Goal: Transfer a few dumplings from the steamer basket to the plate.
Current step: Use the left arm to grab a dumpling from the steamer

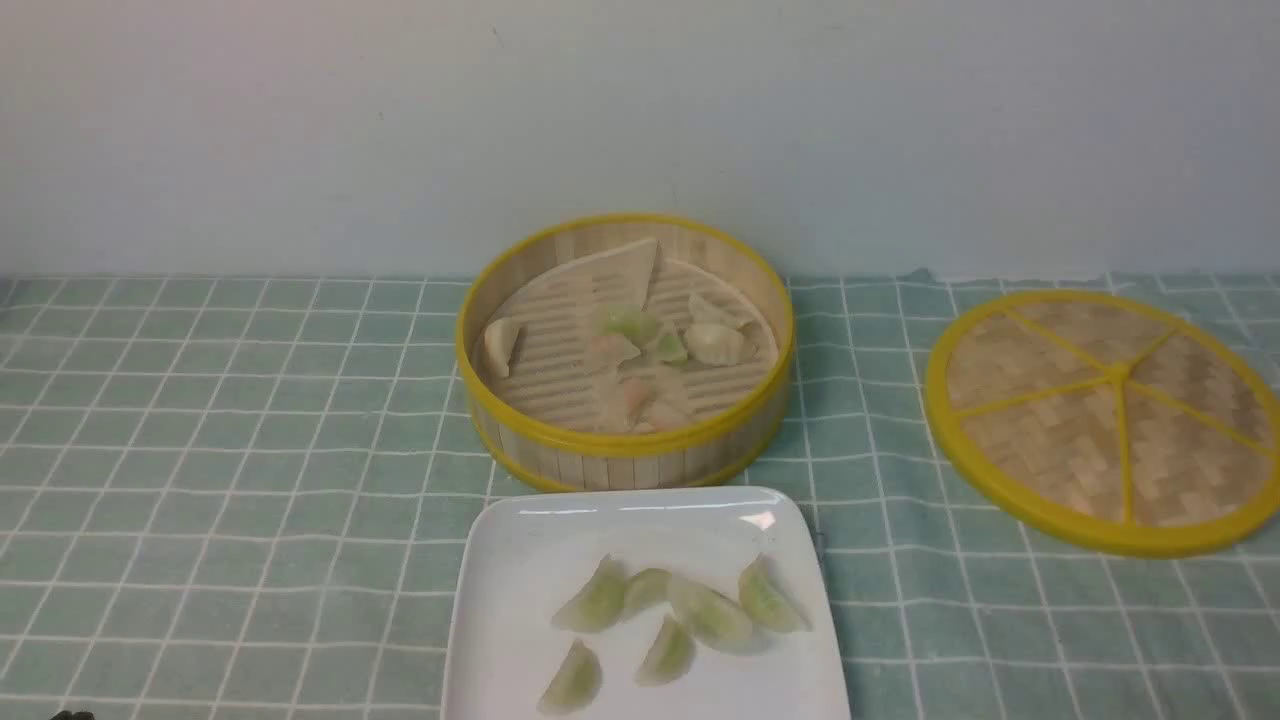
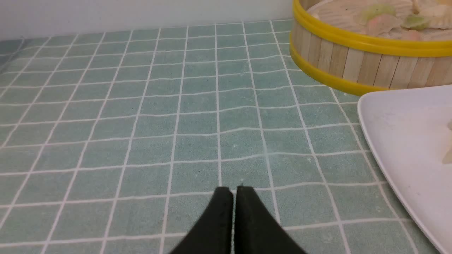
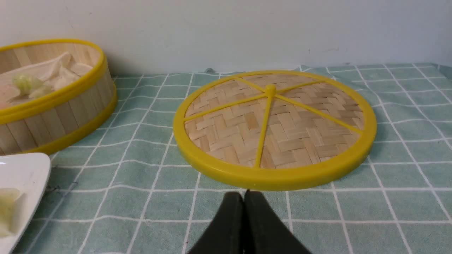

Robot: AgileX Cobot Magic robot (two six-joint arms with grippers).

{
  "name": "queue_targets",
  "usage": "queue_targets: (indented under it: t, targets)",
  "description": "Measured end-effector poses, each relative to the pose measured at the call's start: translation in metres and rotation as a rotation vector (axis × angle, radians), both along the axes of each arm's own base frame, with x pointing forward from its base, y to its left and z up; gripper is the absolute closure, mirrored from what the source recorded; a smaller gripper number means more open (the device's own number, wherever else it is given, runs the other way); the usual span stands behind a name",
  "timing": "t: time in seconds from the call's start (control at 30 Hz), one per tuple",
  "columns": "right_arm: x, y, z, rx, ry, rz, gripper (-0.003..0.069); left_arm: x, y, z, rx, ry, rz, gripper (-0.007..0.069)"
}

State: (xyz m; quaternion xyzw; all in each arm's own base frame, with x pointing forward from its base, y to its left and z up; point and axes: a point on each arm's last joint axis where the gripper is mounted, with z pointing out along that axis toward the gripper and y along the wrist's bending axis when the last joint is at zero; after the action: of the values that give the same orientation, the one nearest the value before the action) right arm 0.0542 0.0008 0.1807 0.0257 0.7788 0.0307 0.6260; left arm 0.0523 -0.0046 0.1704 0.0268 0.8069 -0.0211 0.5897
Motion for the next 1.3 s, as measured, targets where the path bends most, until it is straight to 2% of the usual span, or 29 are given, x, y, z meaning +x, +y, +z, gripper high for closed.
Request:
queue_targets:
  t: [0.77, 0.83, 0.9, 0.97, 1.0, 1.1, 1.13, 1.17, 1.3]
  targets:
    - [0.0, 0.0, 0.0, -0.001, 0.0, 0.0, 0.0673, 0.0, 0.0, 0.001, 0.013, -0.009, 0.002, 0.0631]
    - [0.0, 0.0, 0.0, -0.001, 0.0, 0.0, 0.0673, 0.001, 0.0, 0.004, -0.031, -0.041, 0.009, 0.0631]
    - [0.0, 0.0, 0.001, 0.02, -0.016, 0.0, 0.0673, 0.003, -0.001, 0.012, -0.174, -0.126, 0.029, 0.0631]
    - [0.001, 0.001, 0.002, 0.074, -0.046, -0.002, 0.0673, 0.004, -0.001, 0.017, -0.265, -0.172, 0.041, 0.0631]
    - [0.002, 0.002, 0.008, 0.227, -0.114, -0.011, 0.0673, 0.004, 0.0, 0.024, -0.359, -0.249, 0.058, 0.0631]
    - [0.002, 0.001, 0.021, 0.548, -0.243, -0.034, 0.0673, 0.004, 0.003, 0.036, -0.491, -0.369, 0.09, 0.0631]
    - [0.002, 0.001, 0.022, 0.58, -0.25, -0.039, 0.0673, 0.004, 0.004, 0.037, -0.501, -0.387, 0.094, 0.0631]
    - [0.002, -0.001, 0.026, 0.728, -0.294, -0.052, 0.0673, 0.003, 0.007, 0.043, -0.564, -0.461, 0.117, 0.0631]
    - [0.001, -0.004, 0.031, 0.906, -0.35, -0.075, 0.0673, -0.002, 0.019, 0.059, -0.684, -0.672, 0.187, 0.0631]
